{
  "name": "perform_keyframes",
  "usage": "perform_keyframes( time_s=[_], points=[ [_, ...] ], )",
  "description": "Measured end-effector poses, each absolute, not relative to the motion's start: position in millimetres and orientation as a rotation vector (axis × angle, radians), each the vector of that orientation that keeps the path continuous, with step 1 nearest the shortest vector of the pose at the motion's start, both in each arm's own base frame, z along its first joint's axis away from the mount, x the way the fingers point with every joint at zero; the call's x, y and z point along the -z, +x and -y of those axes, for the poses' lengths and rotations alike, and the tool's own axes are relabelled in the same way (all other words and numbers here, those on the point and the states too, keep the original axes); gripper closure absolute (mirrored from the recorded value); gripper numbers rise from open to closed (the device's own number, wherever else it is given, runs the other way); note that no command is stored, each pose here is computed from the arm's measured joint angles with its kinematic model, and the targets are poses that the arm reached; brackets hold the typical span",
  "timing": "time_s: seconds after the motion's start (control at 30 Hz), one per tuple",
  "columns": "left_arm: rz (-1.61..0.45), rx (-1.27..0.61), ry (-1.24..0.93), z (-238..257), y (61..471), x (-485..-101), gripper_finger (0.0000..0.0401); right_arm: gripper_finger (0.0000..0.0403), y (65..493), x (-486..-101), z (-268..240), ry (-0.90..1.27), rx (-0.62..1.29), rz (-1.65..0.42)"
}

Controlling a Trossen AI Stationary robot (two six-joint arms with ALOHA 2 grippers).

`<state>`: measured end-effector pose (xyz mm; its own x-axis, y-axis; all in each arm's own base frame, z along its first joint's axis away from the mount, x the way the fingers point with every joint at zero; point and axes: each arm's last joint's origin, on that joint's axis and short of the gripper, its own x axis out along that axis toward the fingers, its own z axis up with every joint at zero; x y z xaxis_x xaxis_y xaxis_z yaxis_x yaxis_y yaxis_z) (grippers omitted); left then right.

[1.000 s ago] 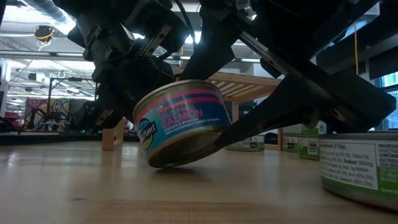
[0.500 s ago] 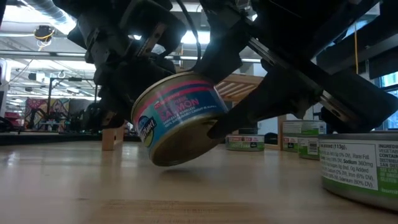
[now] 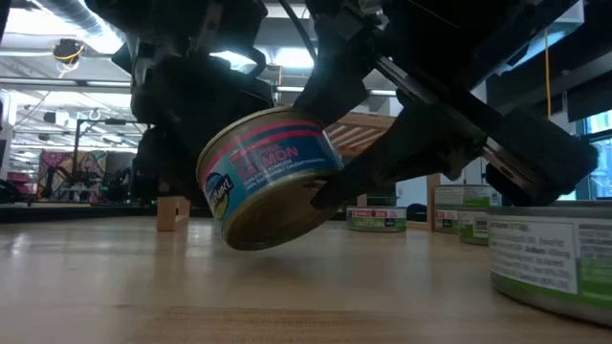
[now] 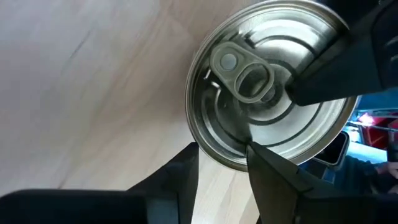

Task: Stack canned seafood by type on shelf
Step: Stack the blue tuna can on top of the blue tuna can on the shelf

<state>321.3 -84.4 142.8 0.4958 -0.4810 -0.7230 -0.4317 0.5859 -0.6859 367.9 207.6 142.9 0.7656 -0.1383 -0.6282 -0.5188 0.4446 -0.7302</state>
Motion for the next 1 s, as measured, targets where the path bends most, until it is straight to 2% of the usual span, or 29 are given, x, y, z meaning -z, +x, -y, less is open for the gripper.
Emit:
perform_keyframes(
  time_s=[0.2, 0.33, 0.7, 0.87, 1.0],
  points=[
    [-1.12, 0.041, -0.945, 79.7, 309.1, -162.0, 0.0296, 0.0211, 376.6, -156.5, -211.2, -1.105, -0.21, -0.662],
    [-1.077, 0.0, -0.878, 75.4, 298.1, -181.4, 0.0313, 0.0196, 380.0, -163.3, -212.2, -1.104, -0.176, -0.647],
    [-0.808, -0.03, -0.749, 61.1, 260.4, -252.8, 0.0335, 0.0211, 389.2, -181.1, -210.5, -1.109, -0.035, -0.623],
    [-0.648, -0.022, -0.696, 53.5, 237.6, -285.4, 0.0343, 0.0195, 403.6, -199.1, -198.4, -1.097, 0.066, -0.607],
    [-0.531, -0.028, -0.65, 46.8, 215.8, -308.0, 0.0353, 0.0205, 417.5, -218.4, -184.4, -1.162, 0.153, -0.605]
  ],
)
